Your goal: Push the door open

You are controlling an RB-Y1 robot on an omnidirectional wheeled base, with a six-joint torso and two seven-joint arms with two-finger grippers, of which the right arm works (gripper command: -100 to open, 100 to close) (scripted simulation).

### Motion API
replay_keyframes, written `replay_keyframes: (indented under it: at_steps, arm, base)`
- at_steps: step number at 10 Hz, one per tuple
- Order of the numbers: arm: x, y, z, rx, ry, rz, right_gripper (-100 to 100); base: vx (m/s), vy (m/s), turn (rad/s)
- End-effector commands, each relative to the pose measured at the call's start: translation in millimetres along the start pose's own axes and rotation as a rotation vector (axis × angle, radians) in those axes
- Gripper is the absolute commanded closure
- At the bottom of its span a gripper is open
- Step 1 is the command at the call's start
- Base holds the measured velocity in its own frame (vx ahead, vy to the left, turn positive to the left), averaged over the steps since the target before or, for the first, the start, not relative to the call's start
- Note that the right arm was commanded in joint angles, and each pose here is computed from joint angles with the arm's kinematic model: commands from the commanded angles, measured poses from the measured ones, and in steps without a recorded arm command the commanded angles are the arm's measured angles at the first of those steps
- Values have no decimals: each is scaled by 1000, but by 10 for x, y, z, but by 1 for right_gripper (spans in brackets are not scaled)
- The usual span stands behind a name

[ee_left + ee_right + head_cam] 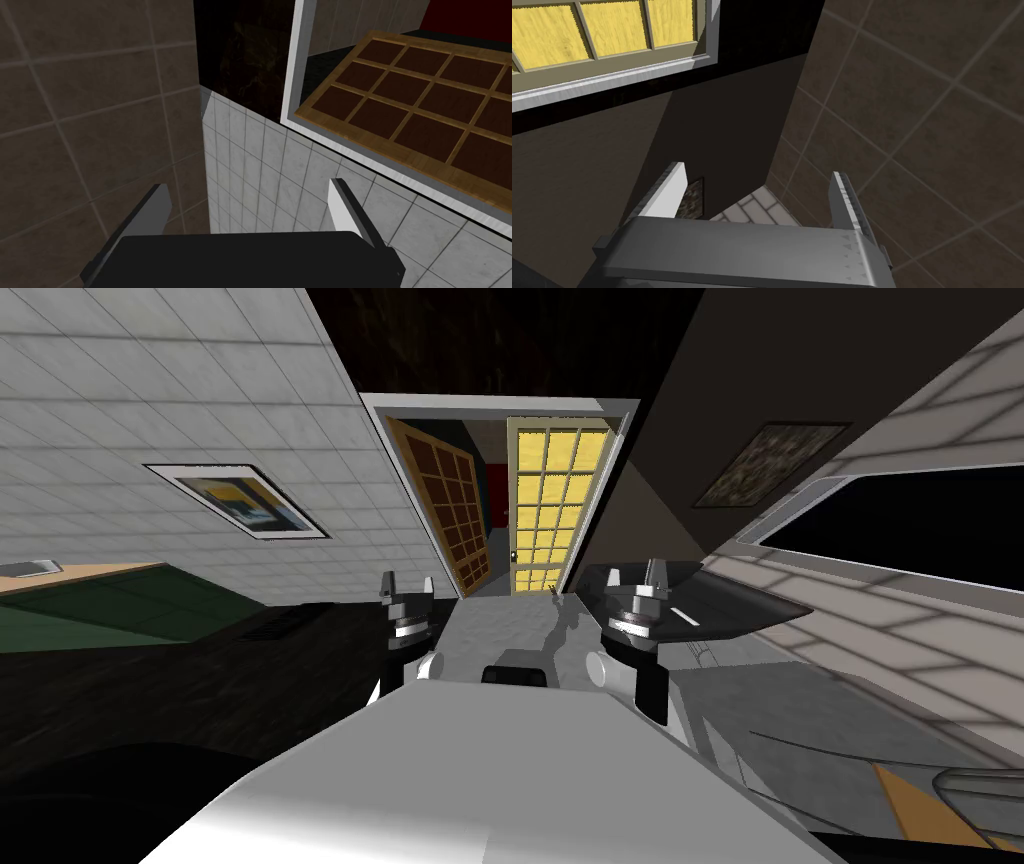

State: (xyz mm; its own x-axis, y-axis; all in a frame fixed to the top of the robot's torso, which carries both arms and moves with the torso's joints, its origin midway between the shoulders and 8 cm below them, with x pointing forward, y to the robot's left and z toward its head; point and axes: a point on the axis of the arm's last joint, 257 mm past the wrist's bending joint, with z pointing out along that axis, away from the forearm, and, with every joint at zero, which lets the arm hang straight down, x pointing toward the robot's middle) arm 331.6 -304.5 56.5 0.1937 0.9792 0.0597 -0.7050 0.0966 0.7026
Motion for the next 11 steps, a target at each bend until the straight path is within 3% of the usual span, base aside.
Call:
replay_keyframes:
  at_steps: [1, 11]
  arm:
    - [-1, -92, -27, 12, 3, 39, -100]
    - [-114, -840, -311, 116, -41, 351, -100]
  base:
    - [69, 8, 144]
    - [136, 5, 155]
